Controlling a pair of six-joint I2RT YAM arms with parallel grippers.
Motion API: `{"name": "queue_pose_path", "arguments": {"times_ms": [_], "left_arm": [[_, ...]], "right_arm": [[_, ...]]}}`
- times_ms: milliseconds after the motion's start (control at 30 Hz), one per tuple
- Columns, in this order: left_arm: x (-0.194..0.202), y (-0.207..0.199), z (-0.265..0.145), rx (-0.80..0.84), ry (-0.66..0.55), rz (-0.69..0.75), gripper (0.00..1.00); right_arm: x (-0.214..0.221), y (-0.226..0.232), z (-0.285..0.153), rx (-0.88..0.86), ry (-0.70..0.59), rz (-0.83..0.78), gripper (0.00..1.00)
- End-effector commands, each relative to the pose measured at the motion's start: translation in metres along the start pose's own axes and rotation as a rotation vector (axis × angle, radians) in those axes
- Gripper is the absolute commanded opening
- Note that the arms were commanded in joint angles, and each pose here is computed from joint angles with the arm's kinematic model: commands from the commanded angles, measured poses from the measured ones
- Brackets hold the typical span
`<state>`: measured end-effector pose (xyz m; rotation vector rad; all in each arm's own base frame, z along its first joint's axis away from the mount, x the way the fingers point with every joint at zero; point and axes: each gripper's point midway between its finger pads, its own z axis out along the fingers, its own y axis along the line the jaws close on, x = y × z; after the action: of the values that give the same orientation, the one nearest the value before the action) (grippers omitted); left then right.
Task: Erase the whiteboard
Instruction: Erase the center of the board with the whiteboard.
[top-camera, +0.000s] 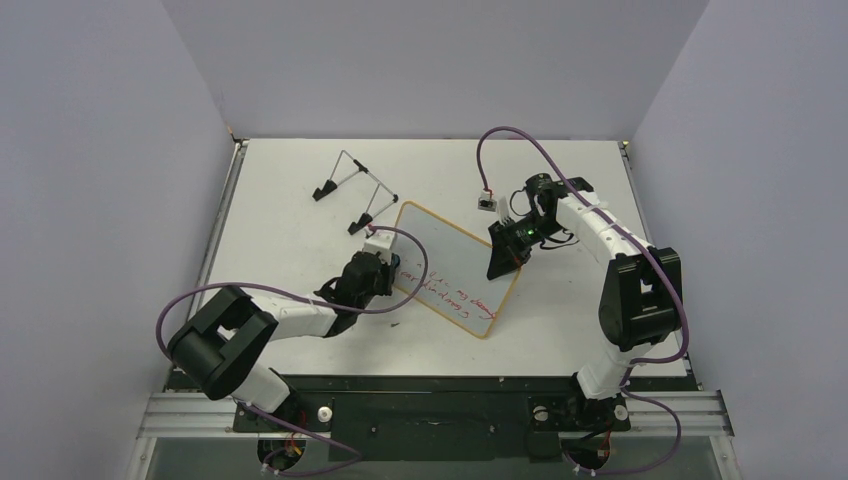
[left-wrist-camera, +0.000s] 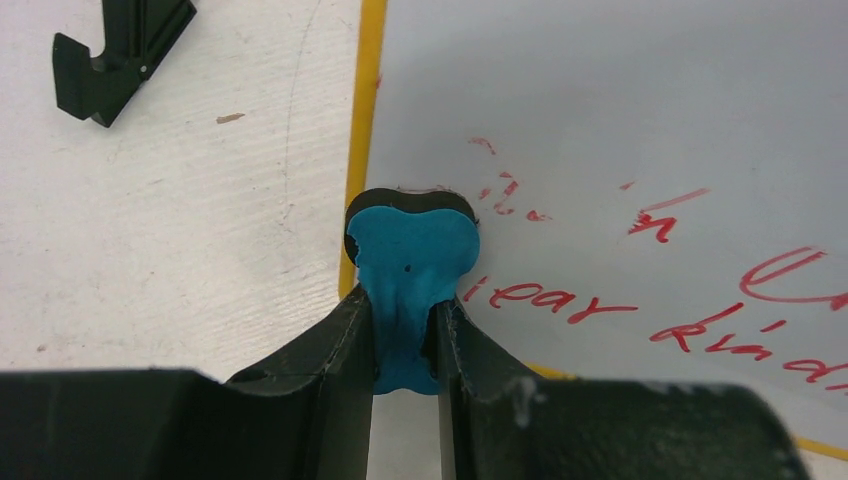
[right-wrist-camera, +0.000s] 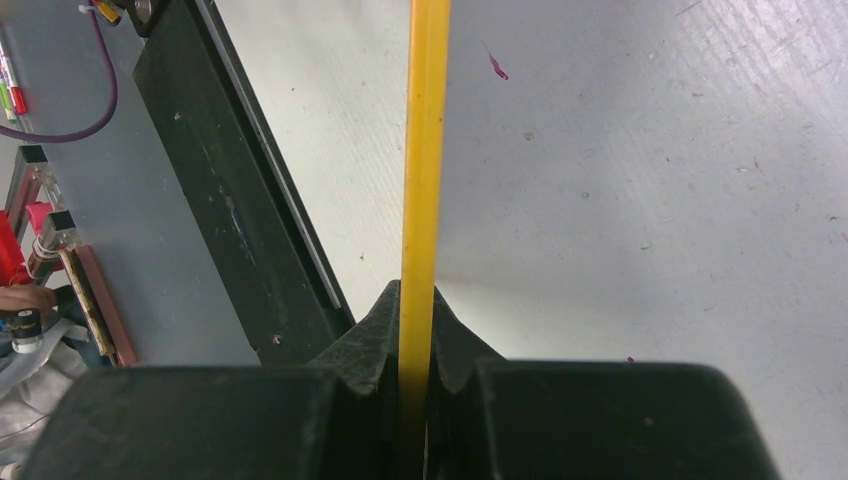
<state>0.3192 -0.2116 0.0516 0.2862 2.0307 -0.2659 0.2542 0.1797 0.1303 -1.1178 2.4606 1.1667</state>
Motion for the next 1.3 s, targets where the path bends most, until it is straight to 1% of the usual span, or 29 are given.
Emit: {"name": "queue_pose_path", "arguments": {"times_ms": [0, 133, 233, 300, 433, 500, 633, 733, 900, 1033, 1100, 1167, 1267], "left_arm": [[-0.005, -0.039, -0.005, 0.153, -0.019, 0.022, 0.0], [-0.002, -0.065, -0.005, 0.23, -0.013, 0.06, 0.0], [-0.006, -0.068, -0.002, 0.226, -0.022, 0.053, 0.0], [-0.012, -0.059, 0.001, 0.194, -0.028, 0.023, 0.0], [-0.028, -0.029, 0.006, 0.124, -0.061, -0.063, 0.0], [-0.035, -0.014, 0.009, 0.085, -0.073, -0.077, 0.0], [-0.039, -0.007, 0.013, 0.063, -0.07, -0.079, 0.0], [-0.042, -0.019, 0.015, 0.113, -0.077, -0.073, 0.0], [-0.034, -0.06, 0.011, 0.237, -0.058, -0.018, 0.0], [-0.028, -0.084, 0.008, 0.283, -0.051, 0.005, 0.0], [-0.026, -0.082, 0.01, 0.269, -0.05, -0.007, 0.0], [-0.025, -0.07, 0.013, 0.231, -0.048, -0.026, 0.0], [-0.035, -0.038, 0.015, 0.152, -0.067, -0.073, 0.0]], "right_arm": [[-0.002, 0.002, -0.002, 0.026, 0.007, -0.083, 0.0], [-0.001, 0.002, -0.002, 0.025, 0.008, -0.083, 0.0], [-0.001, 0.002, -0.002, 0.026, 0.007, -0.084, 0.0], [-0.002, 0.002, -0.002, 0.026, 0.008, -0.084, 0.0], [-0.002, 0.002, -0.002, 0.025, 0.007, -0.085, 0.0], [-0.001, 0.002, -0.002, 0.025, 0.008, -0.085, 0.0], [-0.001, 0.002, -0.002, 0.025, 0.008, -0.085, 0.0], [-0.001, 0.002, -0.002, 0.026, 0.007, -0.084, 0.0], [-0.001, 0.002, -0.001, 0.024, 0.01, -0.085, 0.0], [-0.001, 0.002, -0.001, 0.024, 0.01, -0.085, 0.0], [-0.001, 0.002, -0.001, 0.024, 0.011, -0.084, 0.0], [-0.001, 0.002, -0.001, 0.024, 0.01, -0.084, 0.0], [-0.001, 0.002, -0.001, 0.024, 0.01, -0.085, 0.0]]}}
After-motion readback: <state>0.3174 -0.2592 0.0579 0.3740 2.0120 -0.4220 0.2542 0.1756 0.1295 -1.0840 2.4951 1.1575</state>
